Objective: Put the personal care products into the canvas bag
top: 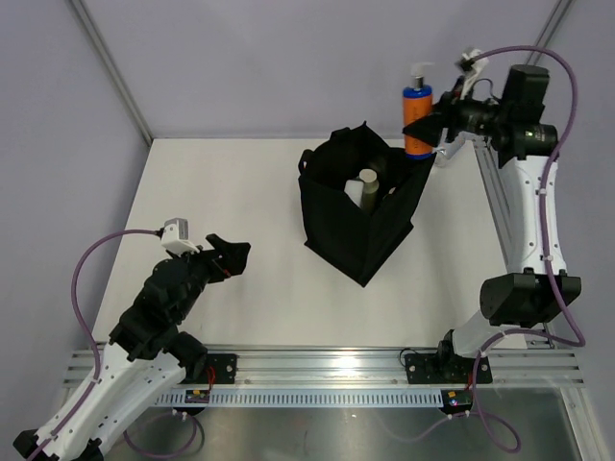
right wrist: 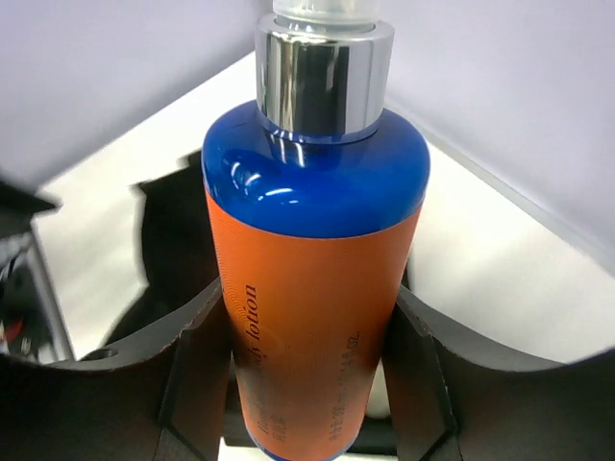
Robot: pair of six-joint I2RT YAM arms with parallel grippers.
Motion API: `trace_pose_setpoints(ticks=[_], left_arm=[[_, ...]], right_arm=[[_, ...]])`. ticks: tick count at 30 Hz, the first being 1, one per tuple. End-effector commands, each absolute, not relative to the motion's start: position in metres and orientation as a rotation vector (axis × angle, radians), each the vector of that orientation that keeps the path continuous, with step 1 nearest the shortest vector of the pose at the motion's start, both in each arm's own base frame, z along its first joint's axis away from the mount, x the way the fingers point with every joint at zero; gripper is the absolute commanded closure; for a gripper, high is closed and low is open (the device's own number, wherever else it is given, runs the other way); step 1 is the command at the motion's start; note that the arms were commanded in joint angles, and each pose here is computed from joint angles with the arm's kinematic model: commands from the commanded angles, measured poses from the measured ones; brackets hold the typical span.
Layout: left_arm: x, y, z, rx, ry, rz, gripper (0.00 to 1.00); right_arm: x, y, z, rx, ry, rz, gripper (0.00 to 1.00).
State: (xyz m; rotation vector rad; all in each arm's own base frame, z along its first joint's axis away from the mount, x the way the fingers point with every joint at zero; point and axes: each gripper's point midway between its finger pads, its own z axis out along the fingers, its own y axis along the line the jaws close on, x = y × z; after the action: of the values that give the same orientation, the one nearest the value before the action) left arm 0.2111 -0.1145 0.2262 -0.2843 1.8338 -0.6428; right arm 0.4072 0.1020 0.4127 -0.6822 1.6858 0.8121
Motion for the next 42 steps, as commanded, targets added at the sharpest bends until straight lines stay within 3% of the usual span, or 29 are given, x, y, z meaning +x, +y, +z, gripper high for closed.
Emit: trace_pose_setpoints(ticks=[1,6,17,19,20,25,26,29,42], left_arm=[[0.213,-0.114,0.238,-0.305,1.792,-0.665,0.01],[0.21,-0.112,0.238,-0.317,1.791,-0.673,0.01],[0.21,-0.111,0.239,-0.319,1.788,-0.666,0.01],[0.211,-0.111,0.239,-0.318,1.788,-0.668,0.01],[0.211,-0.111,0.239,-0.316,1.788,-0.666,0.01],[0.212,-0.112,0.238,-0.312,1.79,-0.665,0.01],[0.212,-0.113,0.238,-0.312,1.79,-0.665,0.01],[0.212,-0.113,0.237,-0.311,1.792,-0.663,0.01],[0.214,-0.114,0.236,-0.307,1.794,-0.661,0.01]], right_arm=[[0.383,0.151,0.417,-0.989,1.53,0.755,1.0],[0.39,0.195,0.394,-1.061,1.574,0.742,1.0],[0.395,0.215,0.371,-1.136,1.607,0.75,0.94],[0.395,0.216,0.369,-1.135,1.614,0.75,0.88],[0.395,0.216,0.369,-1.134,1.614,0.743,0.79],[0.398,0.214,0.362,-1.125,1.634,0.728,0.56],[0.399,0.214,0.361,-1.125,1.636,0.72,0.36],[0.401,0.212,0.359,-1.122,1.643,0.709,0.17],[0.401,0.212,0.355,-1.127,1.647,0.707,0.14]])
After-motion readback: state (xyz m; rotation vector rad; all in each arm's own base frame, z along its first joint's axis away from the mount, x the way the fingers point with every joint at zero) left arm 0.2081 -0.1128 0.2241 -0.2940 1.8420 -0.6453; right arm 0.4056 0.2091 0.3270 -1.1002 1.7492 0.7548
